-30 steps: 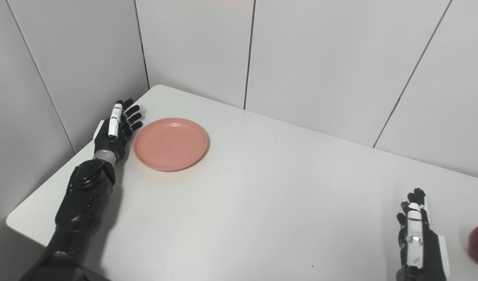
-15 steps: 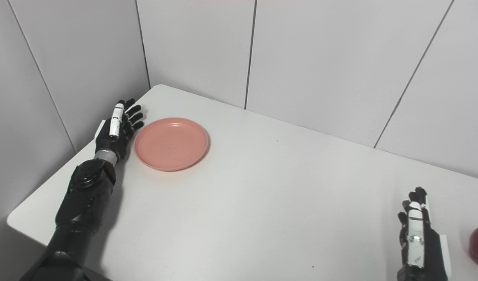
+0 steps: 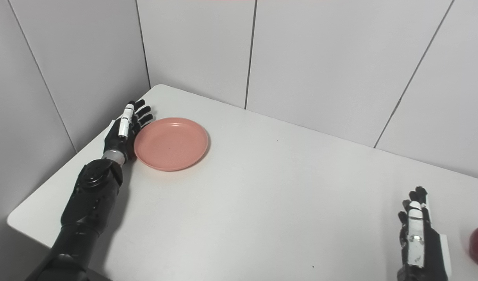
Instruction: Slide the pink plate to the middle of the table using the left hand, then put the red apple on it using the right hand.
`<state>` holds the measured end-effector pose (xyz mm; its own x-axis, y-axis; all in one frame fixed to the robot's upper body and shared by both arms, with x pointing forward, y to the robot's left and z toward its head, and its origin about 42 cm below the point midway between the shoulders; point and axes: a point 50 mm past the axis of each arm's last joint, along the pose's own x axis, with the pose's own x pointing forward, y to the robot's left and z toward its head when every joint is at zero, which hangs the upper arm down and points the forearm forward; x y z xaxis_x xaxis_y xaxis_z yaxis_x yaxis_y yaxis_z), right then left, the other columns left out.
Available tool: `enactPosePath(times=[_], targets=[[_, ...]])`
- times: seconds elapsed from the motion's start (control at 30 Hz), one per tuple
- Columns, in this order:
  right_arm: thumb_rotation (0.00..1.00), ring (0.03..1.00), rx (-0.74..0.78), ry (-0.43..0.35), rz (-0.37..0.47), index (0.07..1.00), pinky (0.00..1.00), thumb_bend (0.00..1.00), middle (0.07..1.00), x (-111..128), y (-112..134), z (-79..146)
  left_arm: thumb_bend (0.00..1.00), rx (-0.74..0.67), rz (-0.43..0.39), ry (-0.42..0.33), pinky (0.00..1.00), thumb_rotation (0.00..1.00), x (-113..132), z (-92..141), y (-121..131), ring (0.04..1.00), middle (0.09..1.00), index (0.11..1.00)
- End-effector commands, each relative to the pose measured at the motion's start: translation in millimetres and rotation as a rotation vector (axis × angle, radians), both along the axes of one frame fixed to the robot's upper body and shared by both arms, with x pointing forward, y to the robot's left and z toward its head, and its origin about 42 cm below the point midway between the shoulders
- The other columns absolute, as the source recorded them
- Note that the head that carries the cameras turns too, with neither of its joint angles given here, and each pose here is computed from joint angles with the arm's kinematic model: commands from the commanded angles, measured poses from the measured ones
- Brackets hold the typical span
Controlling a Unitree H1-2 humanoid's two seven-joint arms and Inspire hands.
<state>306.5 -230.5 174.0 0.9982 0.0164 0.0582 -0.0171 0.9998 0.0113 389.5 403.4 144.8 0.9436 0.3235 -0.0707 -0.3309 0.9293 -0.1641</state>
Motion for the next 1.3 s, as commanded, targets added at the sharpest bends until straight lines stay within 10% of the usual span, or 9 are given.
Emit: enactPosePath(times=[0.0,1.27], targets=[[1.00,1.000,0.002,-0.062,0.006,1.000,1.00,0.03,1.000,4,2,17,0.30,0.003,-0.025,-0.039,0.90,1.00,9,18,-8,0.898,0.901,0.879],[1.00,1.000,0.009,-0.062,0.010,1.000,1.00,0.06,1.000,3,5,16,0.31,-0.019,-0.179,0.018,0.89,1.00,26,8,-68,0.889,0.890,0.874]])
